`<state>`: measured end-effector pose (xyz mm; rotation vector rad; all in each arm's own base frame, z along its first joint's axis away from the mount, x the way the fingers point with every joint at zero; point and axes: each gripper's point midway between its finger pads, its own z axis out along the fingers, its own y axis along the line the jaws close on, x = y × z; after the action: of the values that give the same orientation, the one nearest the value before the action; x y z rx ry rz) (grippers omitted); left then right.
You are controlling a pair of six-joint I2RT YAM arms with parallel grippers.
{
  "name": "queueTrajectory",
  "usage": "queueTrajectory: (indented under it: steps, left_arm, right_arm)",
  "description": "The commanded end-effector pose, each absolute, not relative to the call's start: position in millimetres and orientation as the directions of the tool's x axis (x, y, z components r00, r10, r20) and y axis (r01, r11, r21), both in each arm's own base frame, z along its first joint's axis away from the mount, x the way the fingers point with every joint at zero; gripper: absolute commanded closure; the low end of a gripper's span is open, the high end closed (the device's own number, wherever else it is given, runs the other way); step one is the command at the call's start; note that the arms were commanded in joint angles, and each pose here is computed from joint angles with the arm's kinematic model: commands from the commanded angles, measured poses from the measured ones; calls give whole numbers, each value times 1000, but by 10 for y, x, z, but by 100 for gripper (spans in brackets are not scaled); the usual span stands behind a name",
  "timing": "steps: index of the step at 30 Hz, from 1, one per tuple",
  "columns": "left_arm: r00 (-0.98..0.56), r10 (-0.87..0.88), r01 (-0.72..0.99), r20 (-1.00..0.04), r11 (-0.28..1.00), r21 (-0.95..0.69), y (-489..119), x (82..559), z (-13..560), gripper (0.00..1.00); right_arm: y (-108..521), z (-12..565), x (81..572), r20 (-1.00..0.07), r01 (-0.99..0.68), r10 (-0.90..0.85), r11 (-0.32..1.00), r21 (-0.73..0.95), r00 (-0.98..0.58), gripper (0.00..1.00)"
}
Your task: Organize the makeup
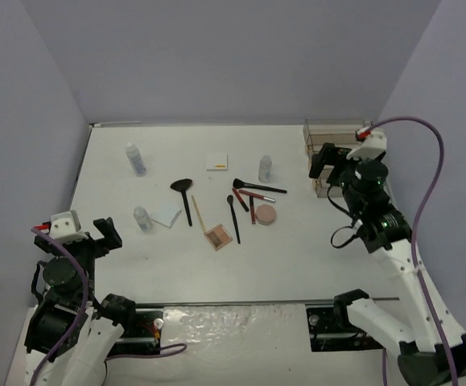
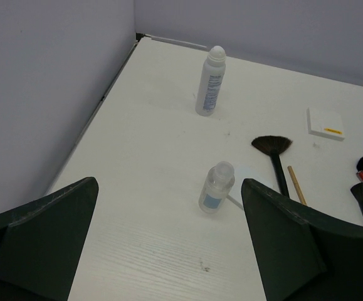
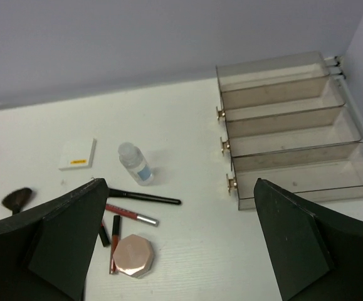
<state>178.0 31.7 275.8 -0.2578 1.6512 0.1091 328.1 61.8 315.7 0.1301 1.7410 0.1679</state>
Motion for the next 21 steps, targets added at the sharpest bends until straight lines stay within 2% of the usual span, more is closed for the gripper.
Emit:
queueTrajectory:
  steps: [1,8,14,16,21]
  left_arm:
    - [-3,-130,-238,-991,963,-126,333,1792,2951,3]
    - [-46,-118,-211,-992,972,-105,258,1868,2880,3]
    - [-66,-113,-198,-991,975,-98,224,1899,2845,3]
    - [-64,-112,-187,-992,977,-98,206,1905,2845,3]
    - [-58,-113,-174,-992,979,-101,190,1894,2854,3]
  right_arm:
    - [968,3130,3691,-979,-150,142,975,164,-148,0]
    - [974,2607,4015,-972,-81,183,977,197,-149,0]
    - [1376,2240,4320,-970,-228,130,958,177,-204,1]
    - [1557,2213,4391,-975,-299,102,941,159,-196,6]
    - [1756,1942,4721,-972,-333,56,934,132,-228,19]
